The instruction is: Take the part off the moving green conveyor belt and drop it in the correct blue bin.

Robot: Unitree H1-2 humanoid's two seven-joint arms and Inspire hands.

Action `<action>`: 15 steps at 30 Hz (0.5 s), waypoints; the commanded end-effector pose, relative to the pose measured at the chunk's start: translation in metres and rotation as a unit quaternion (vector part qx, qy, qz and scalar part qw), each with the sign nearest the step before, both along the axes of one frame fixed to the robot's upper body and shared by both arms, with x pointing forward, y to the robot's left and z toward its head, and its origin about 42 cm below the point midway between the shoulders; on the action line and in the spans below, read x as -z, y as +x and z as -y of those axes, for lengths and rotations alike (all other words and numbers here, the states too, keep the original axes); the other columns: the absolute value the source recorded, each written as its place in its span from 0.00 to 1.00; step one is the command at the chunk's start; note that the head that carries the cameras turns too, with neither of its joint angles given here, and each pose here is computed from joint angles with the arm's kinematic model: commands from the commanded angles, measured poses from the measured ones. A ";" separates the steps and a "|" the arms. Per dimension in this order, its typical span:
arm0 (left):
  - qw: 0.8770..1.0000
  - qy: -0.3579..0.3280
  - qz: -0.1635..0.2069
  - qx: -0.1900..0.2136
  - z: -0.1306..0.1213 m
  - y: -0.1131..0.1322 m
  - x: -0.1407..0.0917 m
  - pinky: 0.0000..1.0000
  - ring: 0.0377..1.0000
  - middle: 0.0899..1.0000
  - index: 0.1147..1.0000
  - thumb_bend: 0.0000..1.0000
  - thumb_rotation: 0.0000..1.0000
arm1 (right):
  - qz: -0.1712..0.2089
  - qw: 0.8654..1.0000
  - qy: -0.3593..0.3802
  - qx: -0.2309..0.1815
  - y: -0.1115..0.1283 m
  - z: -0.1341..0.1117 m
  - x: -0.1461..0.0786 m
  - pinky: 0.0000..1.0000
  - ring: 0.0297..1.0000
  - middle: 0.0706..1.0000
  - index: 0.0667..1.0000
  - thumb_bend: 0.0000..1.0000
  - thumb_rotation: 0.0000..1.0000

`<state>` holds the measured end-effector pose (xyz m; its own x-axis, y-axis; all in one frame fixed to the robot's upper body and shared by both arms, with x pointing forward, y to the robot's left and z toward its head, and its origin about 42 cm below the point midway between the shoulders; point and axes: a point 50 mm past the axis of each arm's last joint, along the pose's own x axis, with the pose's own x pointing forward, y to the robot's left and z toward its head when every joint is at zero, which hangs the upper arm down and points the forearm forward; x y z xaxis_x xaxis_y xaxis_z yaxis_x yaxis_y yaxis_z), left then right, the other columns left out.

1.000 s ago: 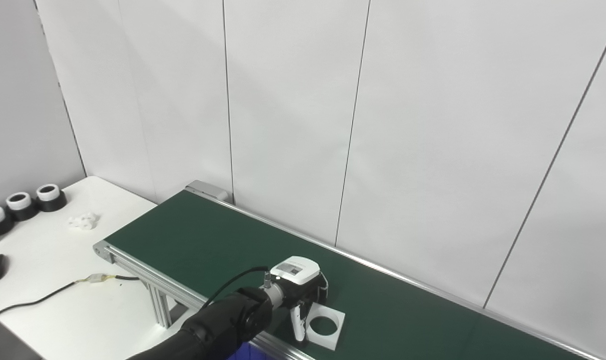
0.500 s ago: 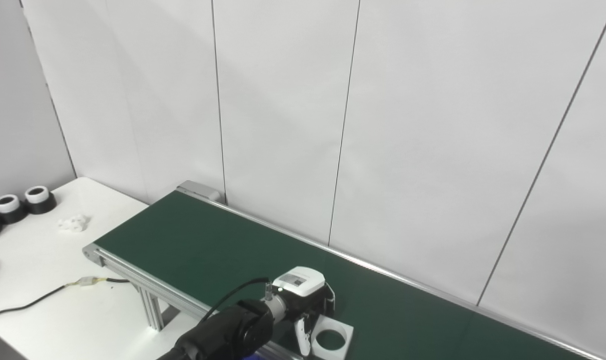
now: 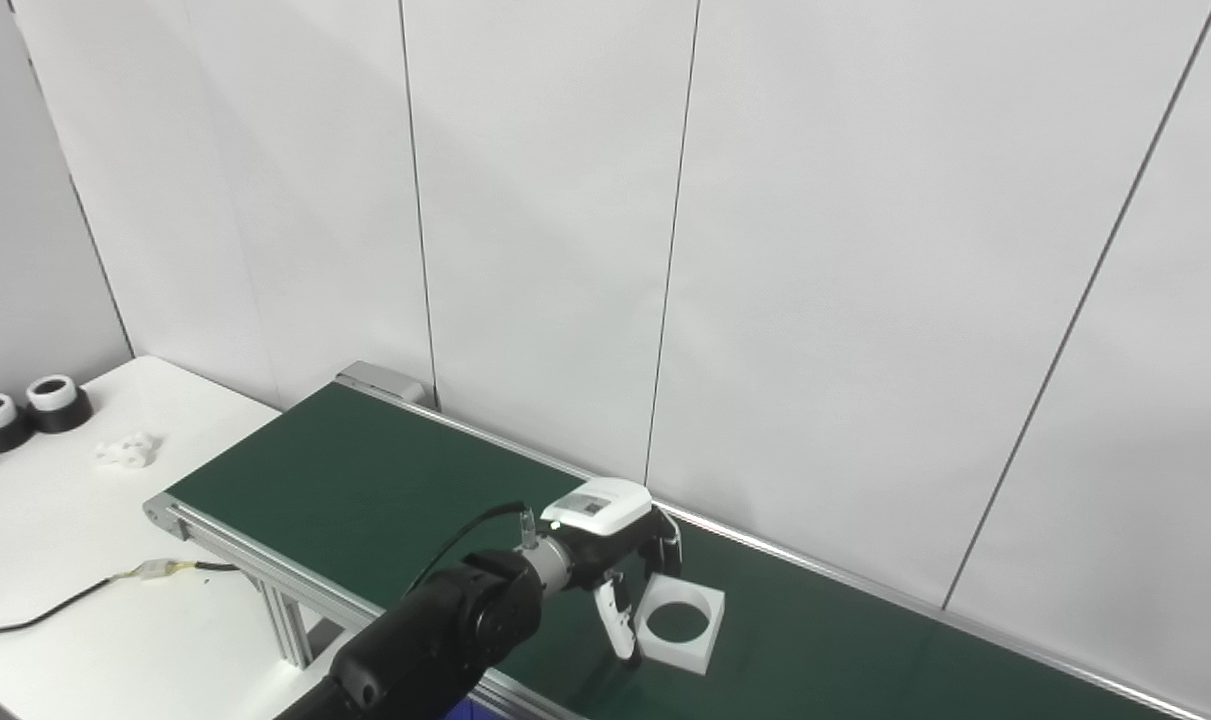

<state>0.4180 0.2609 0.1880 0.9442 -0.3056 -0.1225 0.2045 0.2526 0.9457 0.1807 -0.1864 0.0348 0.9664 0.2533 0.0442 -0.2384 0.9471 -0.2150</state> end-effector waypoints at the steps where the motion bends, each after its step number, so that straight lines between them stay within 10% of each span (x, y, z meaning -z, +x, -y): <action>1: 0.999 0.003 0.044 0.001 -0.005 0.009 -0.031 0.82 0.66 0.50 0.37 0.52 0.00 | 0.042 0.999 0.012 -0.002 0.005 -0.003 -0.011 0.72 0.76 0.78 0.85 0.62 0.57; 15: 0.997 -0.063 0.037 0.001 -0.006 -0.026 -0.036 0.77 0.65 0.49 0.37 0.52 0.00 | 0.042 0.999 0.016 -0.002 0.003 0.000 -0.012 0.71 0.75 0.78 0.85 0.61 0.57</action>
